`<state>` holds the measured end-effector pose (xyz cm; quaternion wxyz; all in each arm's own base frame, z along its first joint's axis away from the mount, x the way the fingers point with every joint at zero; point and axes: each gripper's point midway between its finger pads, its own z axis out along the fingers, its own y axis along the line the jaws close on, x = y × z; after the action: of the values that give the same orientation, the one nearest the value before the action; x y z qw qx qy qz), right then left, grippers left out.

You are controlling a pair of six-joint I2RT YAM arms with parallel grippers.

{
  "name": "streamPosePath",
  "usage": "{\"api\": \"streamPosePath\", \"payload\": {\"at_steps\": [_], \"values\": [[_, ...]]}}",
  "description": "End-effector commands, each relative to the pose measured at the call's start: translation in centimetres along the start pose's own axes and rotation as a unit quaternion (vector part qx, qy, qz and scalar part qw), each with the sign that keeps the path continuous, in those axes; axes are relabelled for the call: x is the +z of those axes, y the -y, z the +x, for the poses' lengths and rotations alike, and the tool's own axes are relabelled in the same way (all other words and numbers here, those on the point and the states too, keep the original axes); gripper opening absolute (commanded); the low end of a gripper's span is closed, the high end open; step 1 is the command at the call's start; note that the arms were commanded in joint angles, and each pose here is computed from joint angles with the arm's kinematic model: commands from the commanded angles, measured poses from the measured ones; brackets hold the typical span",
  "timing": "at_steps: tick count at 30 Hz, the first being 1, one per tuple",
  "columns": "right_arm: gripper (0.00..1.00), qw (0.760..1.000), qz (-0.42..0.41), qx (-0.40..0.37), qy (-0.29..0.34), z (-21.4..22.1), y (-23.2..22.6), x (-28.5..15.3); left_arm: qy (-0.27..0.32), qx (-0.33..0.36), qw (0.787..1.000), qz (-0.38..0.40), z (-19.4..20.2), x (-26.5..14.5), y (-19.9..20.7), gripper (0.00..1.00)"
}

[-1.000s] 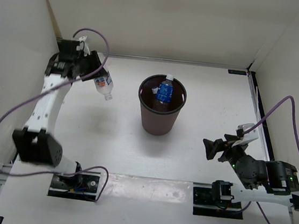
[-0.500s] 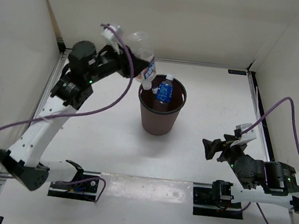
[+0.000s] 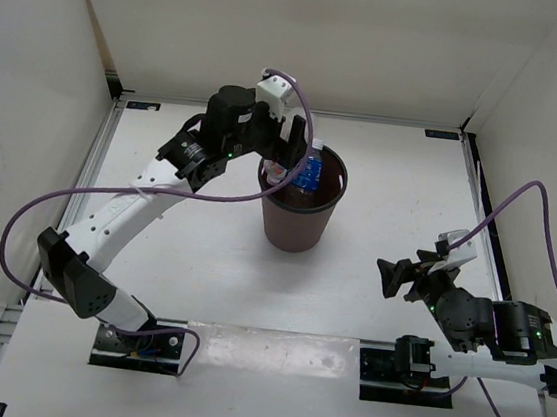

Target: Put the plastic bottles in the bin

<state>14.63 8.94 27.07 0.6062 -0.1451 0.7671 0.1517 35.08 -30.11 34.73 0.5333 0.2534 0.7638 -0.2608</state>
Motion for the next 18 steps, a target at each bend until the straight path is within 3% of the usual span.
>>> {"api": "streamPosePath", "payload": {"at_steps": [1, 14, 17, 18], "values": [[0.90, 1.000, 0.003, 0.015, 0.012, -0.7, -0.1, 0.1, 0.055, 0.018, 0.998, -0.031, -4.1, -2.9, -0.3, 1.00], [0.90, 1.000, 0.014, 0.021, 0.018, -0.9, 0.4, 0.0, 0.065, 0.027, 0.996, -0.061, -4.9, -5.6, -0.8, 1.00], [0.90, 1.000, -0.005, 0.001, 0.018, -1.2, -0.3, 0.0, 0.048, -0.009, 0.995, -0.087, -2.7, -7.0, -2.7, 1.00], [0.90, 1.000, -0.011, -0.009, 0.012, -1.1, -0.6, 0.0, 0.072, -0.036, 0.991, -0.103, -3.6, -9.4, -4.1, 1.00]]}}
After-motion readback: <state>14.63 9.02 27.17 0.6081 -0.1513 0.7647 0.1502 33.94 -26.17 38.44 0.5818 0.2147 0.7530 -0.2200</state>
